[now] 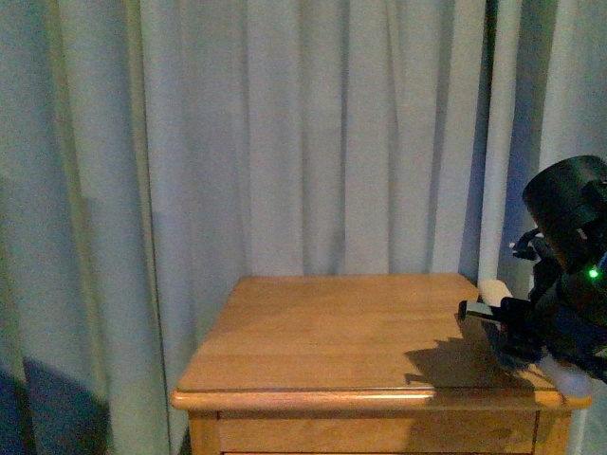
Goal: Clean up trash
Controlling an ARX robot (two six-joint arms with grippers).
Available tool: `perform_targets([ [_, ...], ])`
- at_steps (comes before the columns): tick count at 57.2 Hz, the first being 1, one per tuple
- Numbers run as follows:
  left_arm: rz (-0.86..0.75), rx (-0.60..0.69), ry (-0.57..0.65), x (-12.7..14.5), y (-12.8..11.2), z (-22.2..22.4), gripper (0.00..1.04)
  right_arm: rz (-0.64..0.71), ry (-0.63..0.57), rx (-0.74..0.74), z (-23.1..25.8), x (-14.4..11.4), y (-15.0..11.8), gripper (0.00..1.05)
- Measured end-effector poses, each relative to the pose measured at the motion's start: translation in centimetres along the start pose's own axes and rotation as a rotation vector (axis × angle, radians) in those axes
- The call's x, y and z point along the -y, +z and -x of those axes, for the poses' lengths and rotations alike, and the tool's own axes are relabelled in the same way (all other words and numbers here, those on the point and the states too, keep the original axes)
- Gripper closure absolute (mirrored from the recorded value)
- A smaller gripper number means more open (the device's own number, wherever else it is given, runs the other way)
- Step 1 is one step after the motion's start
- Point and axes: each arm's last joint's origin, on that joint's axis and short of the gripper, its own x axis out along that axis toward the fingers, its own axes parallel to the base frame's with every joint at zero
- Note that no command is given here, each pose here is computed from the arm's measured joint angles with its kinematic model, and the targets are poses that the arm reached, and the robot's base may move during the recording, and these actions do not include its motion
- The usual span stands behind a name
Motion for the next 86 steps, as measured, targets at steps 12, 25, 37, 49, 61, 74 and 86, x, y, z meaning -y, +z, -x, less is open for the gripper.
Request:
perform_targets([
  [12, 0.000, 0.000, 0.000, 0.0, 0.0, 0.0, 0.77, 0.069, 0.068, 0.340, 8.2, 1.6, 1.1, 0.84],
  [25, 0.000, 0.000, 0.000, 0.0, 0.0, 0.0, 0.77, 0.167, 0.053, 0.615, 18.3, 5.5, -1.7, 0.84],
  [37, 0.000, 0.000, 0.000, 0.0, 0.0, 0.0, 0.77, 0.162, 0.011, 0.869, 26.1, 8.1, -4.0, 0.84],
  [49, 0.000, 0.000, 0.000, 0.0, 0.0, 0.0, 0.77, 0.147, -0.019, 0.977, 29.9, 9.2, -5.9, 0.84],
  [61, 0.000, 0.000, 0.000, 0.0, 0.0, 0.0, 0.77, 0.150, -0.044, 0.937, 29.5, 9.4, -7.1, 0.84],
  [74, 0.001, -0.001, -0.017, 0.1, 0.0, 0.0, 0.77, 0.140, -0.048, 0.951, 29.9, 9.5, -7.1, 0.84],
  [86, 0.002, 0.003, -0.001, 0.0, 0.0, 0.0, 0.77, 0.146, -0.043, 0.944, 29.7, 9.4, -7.1, 0.84],
])
